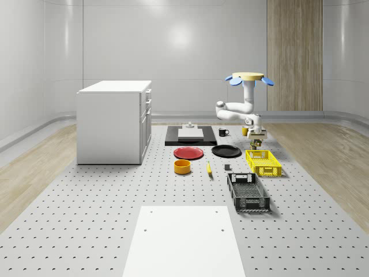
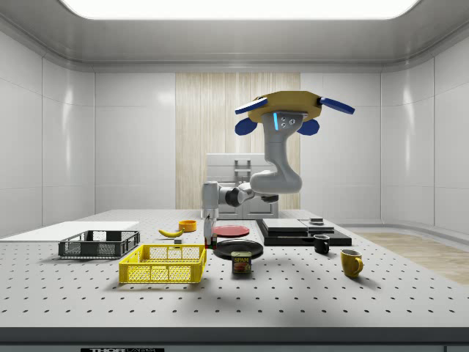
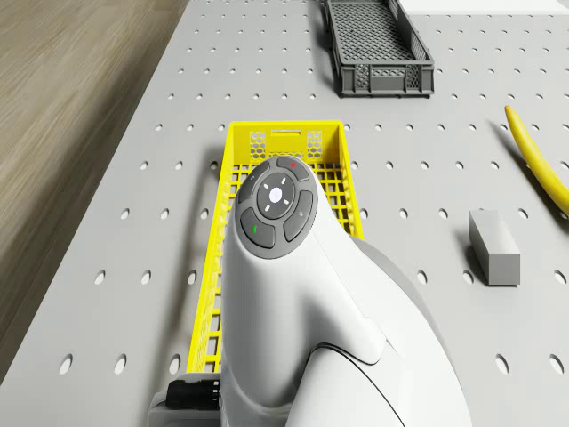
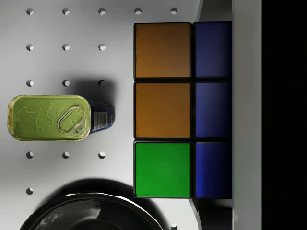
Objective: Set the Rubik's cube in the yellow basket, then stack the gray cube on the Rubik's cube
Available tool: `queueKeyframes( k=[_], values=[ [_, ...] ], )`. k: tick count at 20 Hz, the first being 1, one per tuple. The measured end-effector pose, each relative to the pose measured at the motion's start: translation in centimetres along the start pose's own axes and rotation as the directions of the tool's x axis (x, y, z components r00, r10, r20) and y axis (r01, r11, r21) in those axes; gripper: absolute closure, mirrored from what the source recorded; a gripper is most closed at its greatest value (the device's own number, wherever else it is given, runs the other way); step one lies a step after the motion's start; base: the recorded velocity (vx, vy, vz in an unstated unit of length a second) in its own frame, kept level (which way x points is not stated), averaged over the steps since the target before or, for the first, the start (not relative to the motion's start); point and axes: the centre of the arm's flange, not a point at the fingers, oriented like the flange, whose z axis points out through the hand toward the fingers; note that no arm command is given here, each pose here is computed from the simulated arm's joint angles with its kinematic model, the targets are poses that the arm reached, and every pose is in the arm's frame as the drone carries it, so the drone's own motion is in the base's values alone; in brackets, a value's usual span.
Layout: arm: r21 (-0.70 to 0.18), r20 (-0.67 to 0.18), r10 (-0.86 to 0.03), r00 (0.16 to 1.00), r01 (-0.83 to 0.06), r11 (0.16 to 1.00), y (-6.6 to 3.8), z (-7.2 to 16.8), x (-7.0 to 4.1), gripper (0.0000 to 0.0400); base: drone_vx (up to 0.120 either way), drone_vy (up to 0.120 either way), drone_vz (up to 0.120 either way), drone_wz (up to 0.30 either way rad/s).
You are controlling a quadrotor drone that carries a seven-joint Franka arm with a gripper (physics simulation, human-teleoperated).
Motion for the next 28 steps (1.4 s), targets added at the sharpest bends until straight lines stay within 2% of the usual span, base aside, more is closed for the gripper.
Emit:
queueKeyframes(
  k=[19, 24, 28],
  values=[
    [0.000, 0.000, 0.000, 1.000, 0.000, 1.000, 0.00, 0.00, 0.00, 0.0075, 0.120, 0.000, 0.000, 0.000],
    [0.000, 0.000, 0.000, 1.000, 0.000, 1.000, 0.00, 0.00, 0.00, 0.0075, 0.120, 0.000, -0.120, 0.000],
    [0.000, 0.000, 0.000, 1.000, 0.000, 1.000, 0.00, 0.12, 0.00, 0.0075, 0.060, 0.000, 0.000, 0.000]
  ],
)
